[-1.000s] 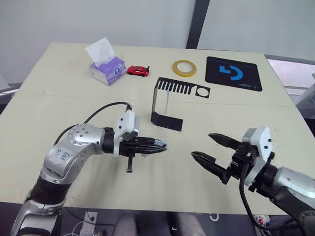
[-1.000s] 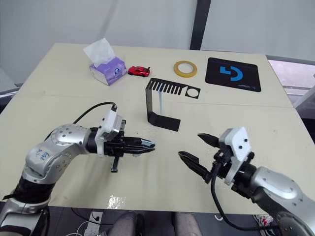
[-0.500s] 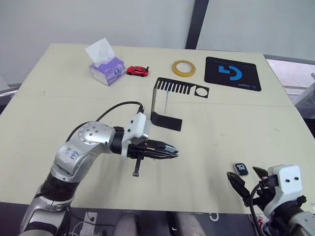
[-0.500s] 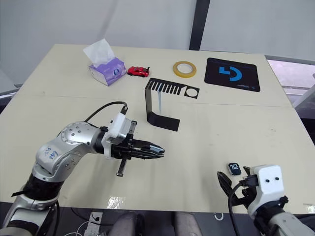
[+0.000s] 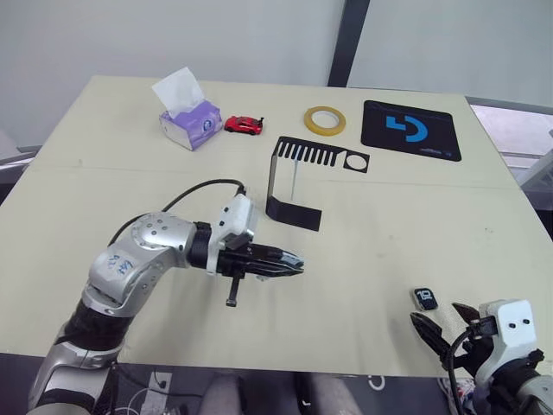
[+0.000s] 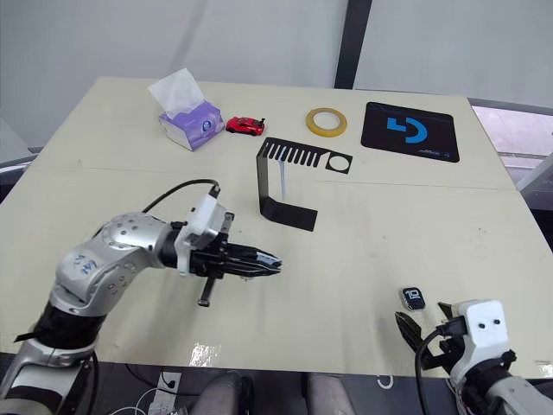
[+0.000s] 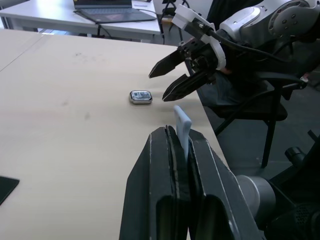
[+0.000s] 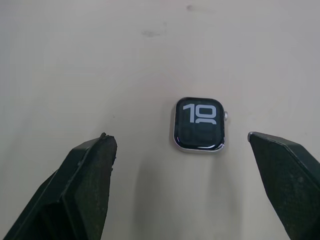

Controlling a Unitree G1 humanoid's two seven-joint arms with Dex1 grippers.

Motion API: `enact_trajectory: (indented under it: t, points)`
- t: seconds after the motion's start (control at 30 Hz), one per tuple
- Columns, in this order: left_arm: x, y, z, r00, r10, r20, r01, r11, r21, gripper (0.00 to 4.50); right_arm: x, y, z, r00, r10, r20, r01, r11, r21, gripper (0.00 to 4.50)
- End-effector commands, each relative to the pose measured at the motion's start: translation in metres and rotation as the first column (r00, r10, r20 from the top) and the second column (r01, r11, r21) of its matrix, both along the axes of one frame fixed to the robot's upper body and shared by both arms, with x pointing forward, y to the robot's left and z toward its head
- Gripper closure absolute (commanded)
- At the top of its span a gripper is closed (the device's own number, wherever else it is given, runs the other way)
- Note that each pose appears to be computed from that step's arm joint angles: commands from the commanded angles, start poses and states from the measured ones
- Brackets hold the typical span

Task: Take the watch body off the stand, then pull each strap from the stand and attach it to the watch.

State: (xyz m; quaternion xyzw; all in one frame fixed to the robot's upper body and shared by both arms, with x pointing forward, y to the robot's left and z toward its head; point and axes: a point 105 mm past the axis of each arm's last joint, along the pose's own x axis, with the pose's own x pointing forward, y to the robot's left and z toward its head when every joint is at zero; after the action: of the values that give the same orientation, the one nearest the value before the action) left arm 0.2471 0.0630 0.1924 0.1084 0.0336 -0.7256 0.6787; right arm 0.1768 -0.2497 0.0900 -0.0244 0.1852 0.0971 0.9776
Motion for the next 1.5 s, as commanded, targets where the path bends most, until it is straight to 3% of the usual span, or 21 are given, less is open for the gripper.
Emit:
enact_trajectory:
  t: [0.03,1.3,1.37,1.5]
  points:
    - [-0.004,0.002,0.007,1.000,0.000,0.020,0.000,1.000,-0.016,4.50,0.000,-0.005,0.001,1.000,-0.009,0.011,0.009,1.000,-0.006,0.01]
    - [-0.005,-0.001,0.007,1.000,0.017,0.022,-0.016,0.999,-0.028,4.50,0.024,-0.005,-0.031,0.997,-0.075,-0.022,0.075,0.997,-0.016,0.01]
    - [-0.004,-0.001,0.007,1.000,0.019,0.022,-0.019,0.999,-0.029,4.50,0.024,-0.005,-0.033,0.997,-0.078,-0.029,0.078,0.997,-0.018,0.53]
    - [-0.004,-0.001,0.007,1.000,0.022,0.023,-0.021,0.999,-0.029,4.50,0.025,-0.007,-0.033,0.995,-0.095,-0.028,0.094,0.995,-0.017,2.27]
